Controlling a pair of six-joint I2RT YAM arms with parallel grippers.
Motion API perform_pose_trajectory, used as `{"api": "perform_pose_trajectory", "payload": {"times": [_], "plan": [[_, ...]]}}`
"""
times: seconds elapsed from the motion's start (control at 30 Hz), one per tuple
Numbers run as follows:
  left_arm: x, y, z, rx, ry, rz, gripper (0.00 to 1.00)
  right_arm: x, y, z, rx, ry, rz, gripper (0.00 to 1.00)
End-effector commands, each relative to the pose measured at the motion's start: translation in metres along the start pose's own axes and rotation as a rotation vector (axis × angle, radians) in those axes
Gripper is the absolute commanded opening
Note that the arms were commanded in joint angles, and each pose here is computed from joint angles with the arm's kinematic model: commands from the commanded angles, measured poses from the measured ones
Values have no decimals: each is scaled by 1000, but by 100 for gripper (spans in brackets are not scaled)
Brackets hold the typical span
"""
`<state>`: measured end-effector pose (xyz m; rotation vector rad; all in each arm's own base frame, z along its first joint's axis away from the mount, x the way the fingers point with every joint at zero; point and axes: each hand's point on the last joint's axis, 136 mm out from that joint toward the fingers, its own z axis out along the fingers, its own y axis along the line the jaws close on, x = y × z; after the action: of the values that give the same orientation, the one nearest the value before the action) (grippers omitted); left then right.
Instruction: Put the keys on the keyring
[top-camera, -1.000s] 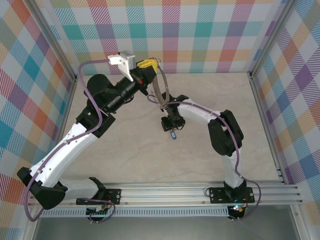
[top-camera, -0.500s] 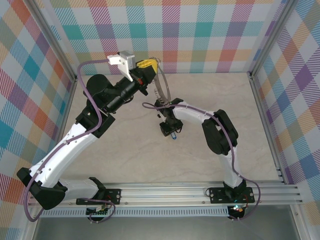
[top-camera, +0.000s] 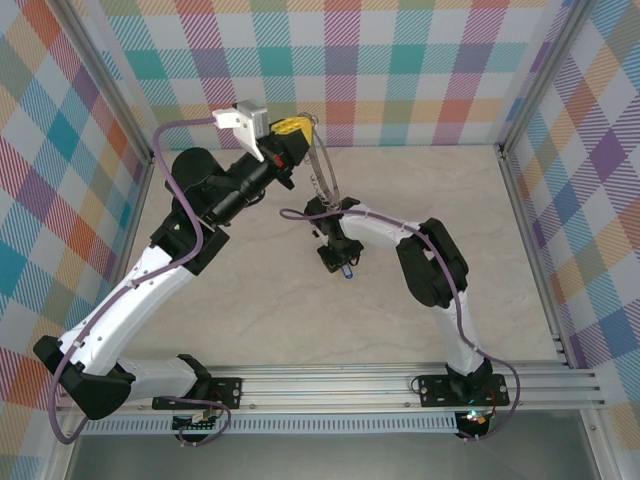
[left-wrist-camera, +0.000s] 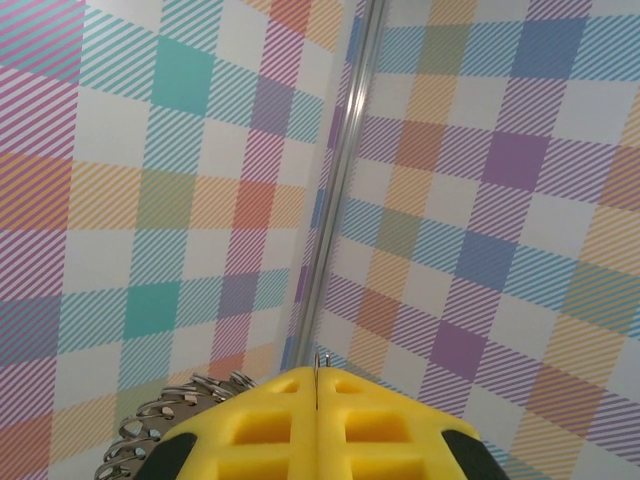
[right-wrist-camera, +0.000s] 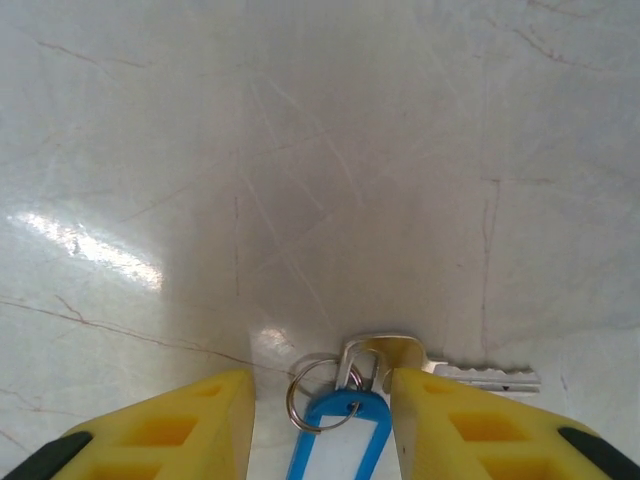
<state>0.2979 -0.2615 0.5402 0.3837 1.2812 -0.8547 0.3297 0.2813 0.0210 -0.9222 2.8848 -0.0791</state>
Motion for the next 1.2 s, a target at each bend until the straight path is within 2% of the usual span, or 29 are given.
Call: {"api": "perform_pose_trajectory", "payload": {"times": [0.0, 0.07, 0.33, 0.77, 0.97, 1.17], "plan": [[-26, -3, -9, 6, -79, 8, 0, 5, 1, 5, 26, 31, -27, 40], [-26, -2, -9, 4, -78, 8, 0, 6, -1, 8, 41, 43, -26, 39], [-27, -1, -11, -1, -79, 10, 0, 12, -10, 13, 97, 76, -17, 24], [-25, 0, -10, 0, -79, 0, 0, 1, -14, -14, 101, 6, 12, 0], [-27, 0, -11, 3, -82, -5, 0, -8, -10, -34, 56, -42, 44, 0], [-26, -1, -10, 6, -84, -7, 0, -19, -18, -63, -40, -114, 162, 0]]}}
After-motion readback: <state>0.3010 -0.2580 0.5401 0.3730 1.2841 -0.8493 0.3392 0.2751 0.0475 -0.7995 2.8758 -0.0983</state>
